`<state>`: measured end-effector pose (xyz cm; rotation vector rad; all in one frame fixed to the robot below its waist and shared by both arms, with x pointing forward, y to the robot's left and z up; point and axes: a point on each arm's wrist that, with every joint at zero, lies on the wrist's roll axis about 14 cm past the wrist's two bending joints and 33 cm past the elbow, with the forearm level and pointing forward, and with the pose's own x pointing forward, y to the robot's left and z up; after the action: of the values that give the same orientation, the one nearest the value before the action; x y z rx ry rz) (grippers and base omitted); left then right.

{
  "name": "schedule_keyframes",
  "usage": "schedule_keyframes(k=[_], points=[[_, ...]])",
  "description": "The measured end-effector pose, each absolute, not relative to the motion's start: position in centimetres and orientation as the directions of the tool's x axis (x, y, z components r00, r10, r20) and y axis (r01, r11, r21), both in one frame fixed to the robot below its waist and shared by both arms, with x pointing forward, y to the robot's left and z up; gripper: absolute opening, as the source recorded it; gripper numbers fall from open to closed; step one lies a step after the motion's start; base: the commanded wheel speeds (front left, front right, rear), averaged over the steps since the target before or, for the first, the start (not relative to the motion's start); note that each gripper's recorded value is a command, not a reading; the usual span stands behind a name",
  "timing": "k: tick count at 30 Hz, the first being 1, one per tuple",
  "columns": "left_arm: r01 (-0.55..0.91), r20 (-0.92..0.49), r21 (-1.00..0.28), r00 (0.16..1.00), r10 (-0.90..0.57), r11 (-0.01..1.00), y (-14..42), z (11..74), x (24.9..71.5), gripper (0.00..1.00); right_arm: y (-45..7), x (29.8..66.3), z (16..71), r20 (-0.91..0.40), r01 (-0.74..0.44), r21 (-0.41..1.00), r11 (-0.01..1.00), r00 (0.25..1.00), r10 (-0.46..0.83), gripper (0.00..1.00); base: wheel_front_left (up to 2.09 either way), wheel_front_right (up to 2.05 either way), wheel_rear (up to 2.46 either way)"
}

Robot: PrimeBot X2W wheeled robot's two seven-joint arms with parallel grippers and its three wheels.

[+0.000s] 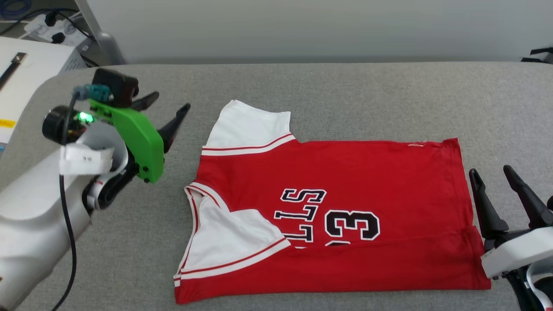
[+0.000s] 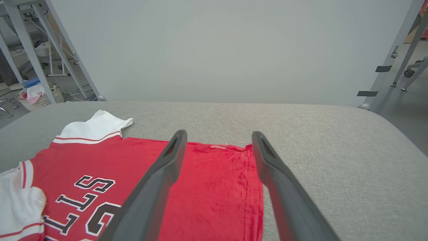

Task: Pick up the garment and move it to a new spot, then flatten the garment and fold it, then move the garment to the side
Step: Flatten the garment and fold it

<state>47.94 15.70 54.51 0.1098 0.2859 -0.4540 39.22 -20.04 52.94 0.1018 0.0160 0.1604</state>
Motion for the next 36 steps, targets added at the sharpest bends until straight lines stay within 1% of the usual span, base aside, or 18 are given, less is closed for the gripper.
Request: schedule_keyframes(k=[4,7,10,13,20,23,29,34,35,36], points=[[0.457,-0.341,0.02,0.839,-0.423,0.889,15.1,54.6,51.2,1.0,-19.6,40.2,53.4,0.013,-0.166,0.095,0.982,0.986,0.165,1.0,0.0,0.0,0.0],[0.463,-0.438,-0.001,0.796,-0.417,0.886,14.8,53.2,53.5,1.0,-19.5,41.0,53.1,0.011,-0.165,0.087,0.982,0.986,0.165,1.0,0.0,0.0,0.0],[0.471,-0.538,-0.042,0.732,-0.417,0.881,14.0,51.4,55.0,1.0,-19.5,41.7,52.4,-0.003,-0.16,0.084,0.984,0.987,0.161,1.0,0.0,0.0,0.0],[0.489,-0.636,-0.067,0.651,-0.415,0.87,13.1,49.2,56.2,1.0,-19.6,42.3,51.3,-0.026,-0.153,0.084,0.985,0.987,0.156,1.0,0.0,0.0,0.0],[0.5,-0.775,-0.092,0.507,-0.377,0.861,11.7,44.3,58.6,1.0,-20.1,43.9,48.9,-0.07,-0.139,0.081,0.987,0.987,0.145,1.0,0.0,0.0,0.0],[0.514,-0.81,-0.099,0.456,-0.368,0.852,11.0,41.9,59.1,1.0,-20.3,44.4,47.8,-0.09,-0.132,0.078,0.988,0.986,0.139,1.0,0.0,0.0,0.0],[0.523,-0.861,-0.096,0.384,-0.334,0.847,10.7,37.0,59.2,1.0,-20.8,45.0,45.6,-0.136,-0.118,0.075,0.99,0.983,0.127,1.0,0.0,0.0,0.0],[0.536,-0.873,-0.085,0.367,-0.323,0.84,10.5,35.8,59.9,1.0,-21.2,45.0,44.6,-0.16,-0.108,0.071,0.992,0.98,0.118,1.0,0.0,0.0,0.0],[0.539,-0.874,-0.084,0.364,-0.321,0.838,10.5,35.8,59.9,0.38,-21.3,45.0,44.5,-0.16,-0.105,0.069,0.992,0.98,0.115,1.0,0.0,0.0,0.0],[0.543,-0.875,-0.081,0.363,-0.321,0.836,10.5,35.8,59.8,0.0,-21.4,44.9,44.6,-0.157,-0.103,0.068,0.992,0.981,0.113,1.0,0.0,0.0,0.0]])
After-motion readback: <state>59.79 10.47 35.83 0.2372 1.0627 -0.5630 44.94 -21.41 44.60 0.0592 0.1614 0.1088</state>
